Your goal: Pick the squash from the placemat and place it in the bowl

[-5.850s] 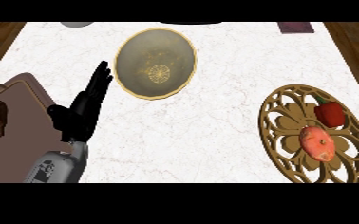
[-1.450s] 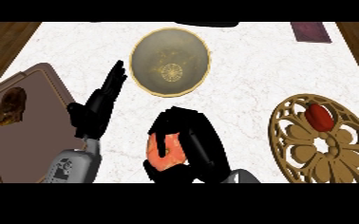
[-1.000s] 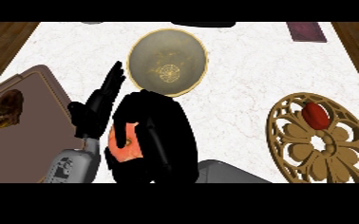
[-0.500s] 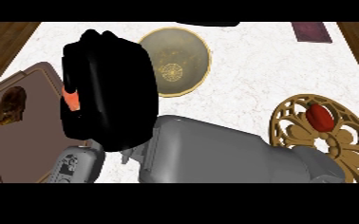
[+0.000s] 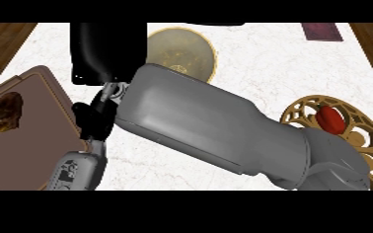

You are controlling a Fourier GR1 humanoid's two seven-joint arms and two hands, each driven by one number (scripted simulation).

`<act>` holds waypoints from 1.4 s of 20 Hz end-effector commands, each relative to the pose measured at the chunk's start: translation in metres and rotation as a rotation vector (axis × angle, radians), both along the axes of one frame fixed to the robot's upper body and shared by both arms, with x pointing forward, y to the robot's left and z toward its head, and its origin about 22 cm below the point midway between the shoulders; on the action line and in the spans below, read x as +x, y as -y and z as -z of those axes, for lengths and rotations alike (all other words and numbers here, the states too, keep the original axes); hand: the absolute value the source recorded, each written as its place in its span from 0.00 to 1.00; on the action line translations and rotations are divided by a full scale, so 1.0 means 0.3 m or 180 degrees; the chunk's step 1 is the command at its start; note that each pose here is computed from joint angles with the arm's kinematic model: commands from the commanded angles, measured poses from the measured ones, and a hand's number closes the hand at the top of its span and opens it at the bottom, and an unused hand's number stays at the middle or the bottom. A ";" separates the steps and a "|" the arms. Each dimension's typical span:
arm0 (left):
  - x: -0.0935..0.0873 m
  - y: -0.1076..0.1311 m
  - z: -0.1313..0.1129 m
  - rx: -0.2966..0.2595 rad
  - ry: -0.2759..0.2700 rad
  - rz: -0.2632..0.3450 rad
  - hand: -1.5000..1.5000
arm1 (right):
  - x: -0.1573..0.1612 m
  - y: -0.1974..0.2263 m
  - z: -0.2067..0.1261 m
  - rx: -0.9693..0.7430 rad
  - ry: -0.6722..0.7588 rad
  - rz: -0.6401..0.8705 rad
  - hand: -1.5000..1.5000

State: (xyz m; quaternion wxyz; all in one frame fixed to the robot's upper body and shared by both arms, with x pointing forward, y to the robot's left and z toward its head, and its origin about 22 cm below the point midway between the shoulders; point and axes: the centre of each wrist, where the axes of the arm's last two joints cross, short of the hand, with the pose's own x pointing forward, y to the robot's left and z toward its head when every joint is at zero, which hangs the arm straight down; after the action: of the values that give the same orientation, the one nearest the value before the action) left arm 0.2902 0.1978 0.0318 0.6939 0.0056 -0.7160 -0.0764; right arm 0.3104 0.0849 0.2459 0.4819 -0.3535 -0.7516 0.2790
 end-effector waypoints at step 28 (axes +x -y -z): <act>-0.075 0.008 0.001 -0.0019 0.0042 -0.0055 0.50 | 0.329 0.336 0.477 0.0505 -0.0987 0.0009 0.00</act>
State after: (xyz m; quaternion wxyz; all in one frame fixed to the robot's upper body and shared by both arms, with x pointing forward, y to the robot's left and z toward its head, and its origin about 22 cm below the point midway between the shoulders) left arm 0.2812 0.1996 0.0359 0.6904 0.0129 -0.7203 -0.0656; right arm 0.4072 -0.0083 0.1090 0.6193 -0.3024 -0.6621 0.2946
